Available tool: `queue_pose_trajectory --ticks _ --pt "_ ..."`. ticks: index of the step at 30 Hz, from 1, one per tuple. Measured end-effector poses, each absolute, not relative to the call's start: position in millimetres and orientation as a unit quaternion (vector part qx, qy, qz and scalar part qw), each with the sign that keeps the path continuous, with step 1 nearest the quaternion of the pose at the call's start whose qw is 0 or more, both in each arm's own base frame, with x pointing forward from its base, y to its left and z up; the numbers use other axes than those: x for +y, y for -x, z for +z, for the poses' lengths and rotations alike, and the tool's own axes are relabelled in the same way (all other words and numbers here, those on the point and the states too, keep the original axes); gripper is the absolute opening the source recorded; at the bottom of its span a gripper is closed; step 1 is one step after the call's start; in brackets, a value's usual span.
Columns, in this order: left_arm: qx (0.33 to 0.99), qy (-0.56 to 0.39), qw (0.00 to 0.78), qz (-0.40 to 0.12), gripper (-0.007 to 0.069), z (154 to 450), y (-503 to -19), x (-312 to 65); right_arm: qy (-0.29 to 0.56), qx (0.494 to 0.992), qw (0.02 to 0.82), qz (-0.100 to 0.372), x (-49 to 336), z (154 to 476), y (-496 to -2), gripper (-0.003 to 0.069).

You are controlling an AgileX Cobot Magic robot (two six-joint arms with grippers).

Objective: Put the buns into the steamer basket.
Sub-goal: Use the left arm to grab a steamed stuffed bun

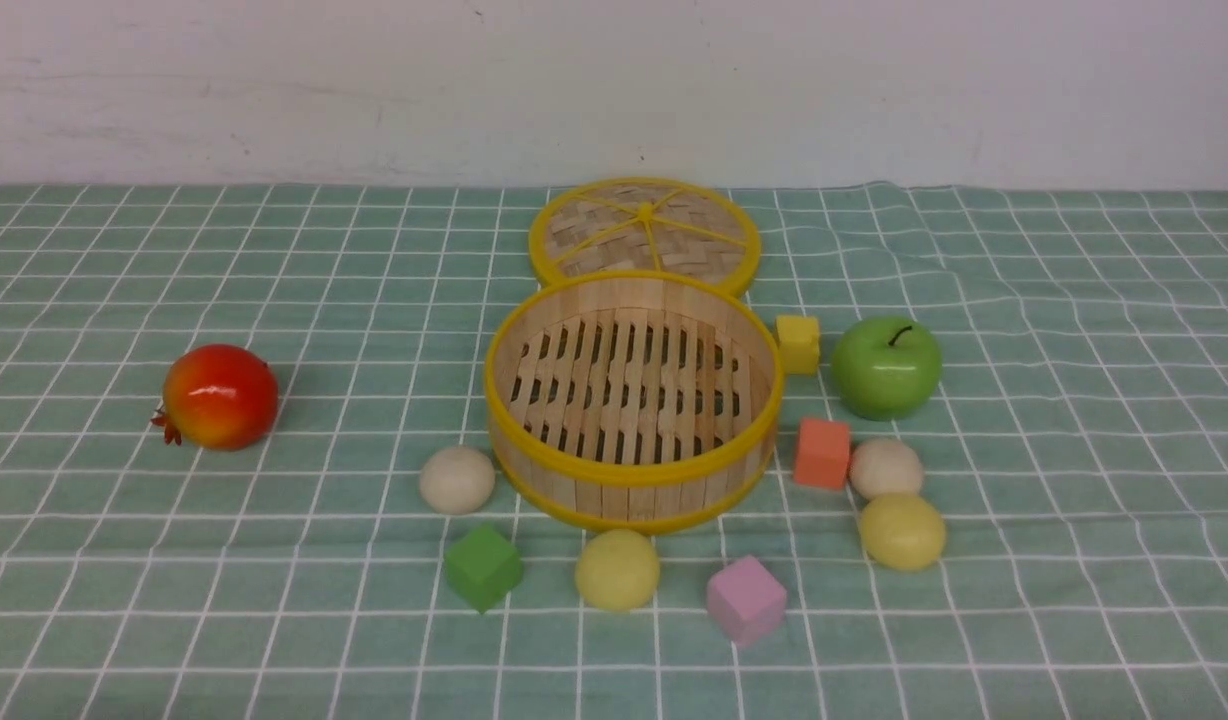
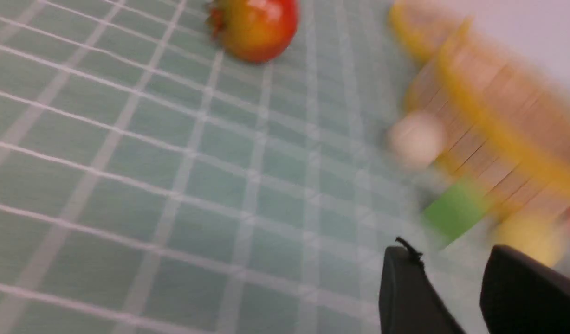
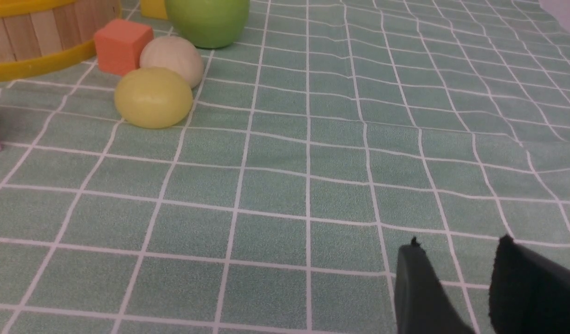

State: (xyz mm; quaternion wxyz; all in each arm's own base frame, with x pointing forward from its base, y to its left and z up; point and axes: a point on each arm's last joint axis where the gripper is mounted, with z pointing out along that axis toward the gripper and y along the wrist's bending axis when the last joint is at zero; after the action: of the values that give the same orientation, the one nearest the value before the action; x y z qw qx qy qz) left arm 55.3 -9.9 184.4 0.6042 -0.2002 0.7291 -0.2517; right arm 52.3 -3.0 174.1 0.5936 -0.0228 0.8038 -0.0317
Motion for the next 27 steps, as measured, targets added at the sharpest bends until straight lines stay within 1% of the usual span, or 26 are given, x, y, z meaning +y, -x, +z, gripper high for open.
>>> queue_pose_trajectory --ticks 1,2,3,7,10,12,13,14,15,17,19,20,21,22,25,27 --pt "0.702 0.233 0.609 -0.286 0.0238 189 -56 -9 0.023 0.804 0.594 -0.032 -3 174 -52 0.0240" --pt "0.696 0.238 0.611 -0.292 0.0238 190 -56 -9 0.023 0.804 0.594 -0.032 -3 174 -52 0.0240" --pt "0.651 0.283 0.619 -0.337 0.0238 197 -57 -7 0.023 0.804 0.594 -0.032 -3 174 -52 0.0240" --pt "0.576 0.336 0.642 -0.379 0.0238 208 -56 1 0.023 0.804 0.594 -0.032 -3 174 -52 0.0240" --pt "0.558 0.348 0.643 -0.393 0.0232 213 -56 2 0.023 0.804 0.594 -0.032 -3 174 -52 0.0240" --pt "0.578 0.318 0.638 -0.397 0.0206 228 -53 -3 0.023 0.804 0.594 -0.032 -3 174 -52 0.0240" --pt "0.594 0.290 0.642 -0.388 0.0188 238 -50 -6 0.023 0.804 0.594 -0.032 -3 174 -52 0.0240" --pt "0.598 0.284 0.643 -0.385 0.0188 240 -50 -7 0.023 0.804 0.594 -0.032 -3 174 -52 0.0240" --pt "0.625 0.241 0.651 -0.358 0.0157 254 -48 -10 0.023 0.804 0.594 -0.032 -3 174 -52 0.0240" --pt "0.687 0.174 0.632 -0.313 0.0104 280 -49 -17 0.023 0.804 0.594 -0.032 -3 174 -52 0.0240" --pt "0.759 0.127 0.576 -0.275 0.0066 296 -60 -24 0.023 0.804 0.594 -0.032 -3 174 -52 0.0240" --pt "0.794 0.113 0.538 -0.260 0.0055 300 -70 -26 0.023 0.804 0.594 -0.032 -3 174 -52 0.0240" --pt "0.802 0.107 0.530 -0.252 0.0050 301 -72 -26 0.023 0.804 0.594 -0.032 -3 174 -52 0.0240" --pt "0.858 0.079 0.456 -0.222 0.0036 306 -89 -29 0.023 0.804 0.594 -0.032 -3 174 -52 0.0240" --pt "0.922 0.052 0.340 -0.180 0.0028 308 -128 -30 0.023 0.804 0.594 -0.032 -3 174 -52 0.0240" --pt "0.946 0.039 0.278 -0.162 0.0027 303 -161 -31 0.023 0.804 0.594 -0.032 -3 174 -52 0.0240"
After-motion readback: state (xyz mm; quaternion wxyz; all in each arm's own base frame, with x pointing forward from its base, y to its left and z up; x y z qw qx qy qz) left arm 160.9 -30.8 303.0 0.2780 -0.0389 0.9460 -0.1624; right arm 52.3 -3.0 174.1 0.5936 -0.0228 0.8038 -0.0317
